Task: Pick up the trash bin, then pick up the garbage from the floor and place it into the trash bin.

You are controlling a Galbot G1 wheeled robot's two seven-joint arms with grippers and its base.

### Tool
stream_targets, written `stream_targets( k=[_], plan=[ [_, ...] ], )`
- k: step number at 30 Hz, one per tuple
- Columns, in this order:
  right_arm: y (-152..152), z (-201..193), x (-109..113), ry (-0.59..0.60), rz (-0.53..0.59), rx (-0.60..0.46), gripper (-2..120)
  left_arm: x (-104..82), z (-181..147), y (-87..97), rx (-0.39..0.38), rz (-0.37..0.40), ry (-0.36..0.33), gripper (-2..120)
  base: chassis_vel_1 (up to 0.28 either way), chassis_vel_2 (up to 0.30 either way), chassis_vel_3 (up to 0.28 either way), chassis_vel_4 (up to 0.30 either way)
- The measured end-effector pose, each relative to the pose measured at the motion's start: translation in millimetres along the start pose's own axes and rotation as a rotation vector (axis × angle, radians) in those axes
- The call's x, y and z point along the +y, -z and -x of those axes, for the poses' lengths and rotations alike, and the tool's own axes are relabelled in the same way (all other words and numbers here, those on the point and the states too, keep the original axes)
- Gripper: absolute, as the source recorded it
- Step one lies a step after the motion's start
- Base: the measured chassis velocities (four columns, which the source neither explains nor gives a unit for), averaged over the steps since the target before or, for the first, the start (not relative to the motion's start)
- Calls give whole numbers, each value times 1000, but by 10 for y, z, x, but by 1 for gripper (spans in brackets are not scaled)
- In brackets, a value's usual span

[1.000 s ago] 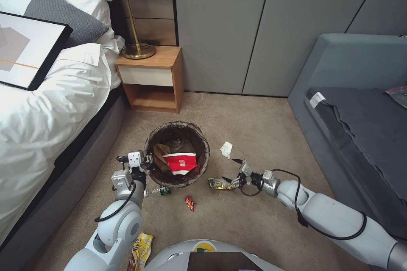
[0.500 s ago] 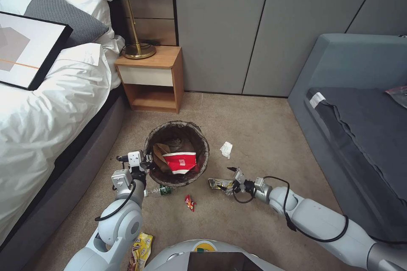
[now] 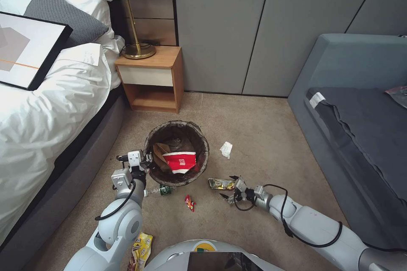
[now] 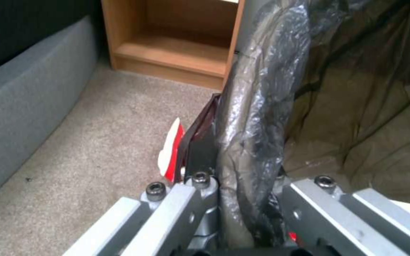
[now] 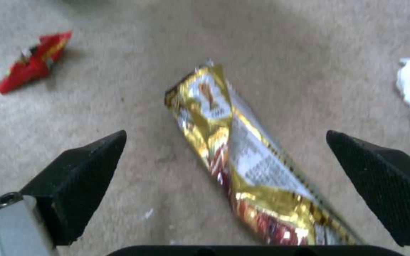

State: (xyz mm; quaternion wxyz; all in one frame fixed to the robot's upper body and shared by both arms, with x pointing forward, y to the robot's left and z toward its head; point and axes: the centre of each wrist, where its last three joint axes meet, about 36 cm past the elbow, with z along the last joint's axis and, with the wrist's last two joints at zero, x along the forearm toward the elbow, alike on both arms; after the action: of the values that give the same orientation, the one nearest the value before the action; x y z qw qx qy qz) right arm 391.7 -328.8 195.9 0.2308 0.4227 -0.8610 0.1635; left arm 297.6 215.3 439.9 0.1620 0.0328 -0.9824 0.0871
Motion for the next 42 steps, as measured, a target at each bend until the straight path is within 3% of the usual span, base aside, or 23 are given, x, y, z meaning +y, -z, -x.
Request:
stream_targets(
  k=[19,42],
  plan=[
    [-257,26,-175,-48,-4,60,100,19,-2,1,0,4,0,4,0,0,0,0],
    [-212,221,-327,-68,-24,77,100,59,23,4,-4,5,5,4,0,0,0,0]
  ],
)
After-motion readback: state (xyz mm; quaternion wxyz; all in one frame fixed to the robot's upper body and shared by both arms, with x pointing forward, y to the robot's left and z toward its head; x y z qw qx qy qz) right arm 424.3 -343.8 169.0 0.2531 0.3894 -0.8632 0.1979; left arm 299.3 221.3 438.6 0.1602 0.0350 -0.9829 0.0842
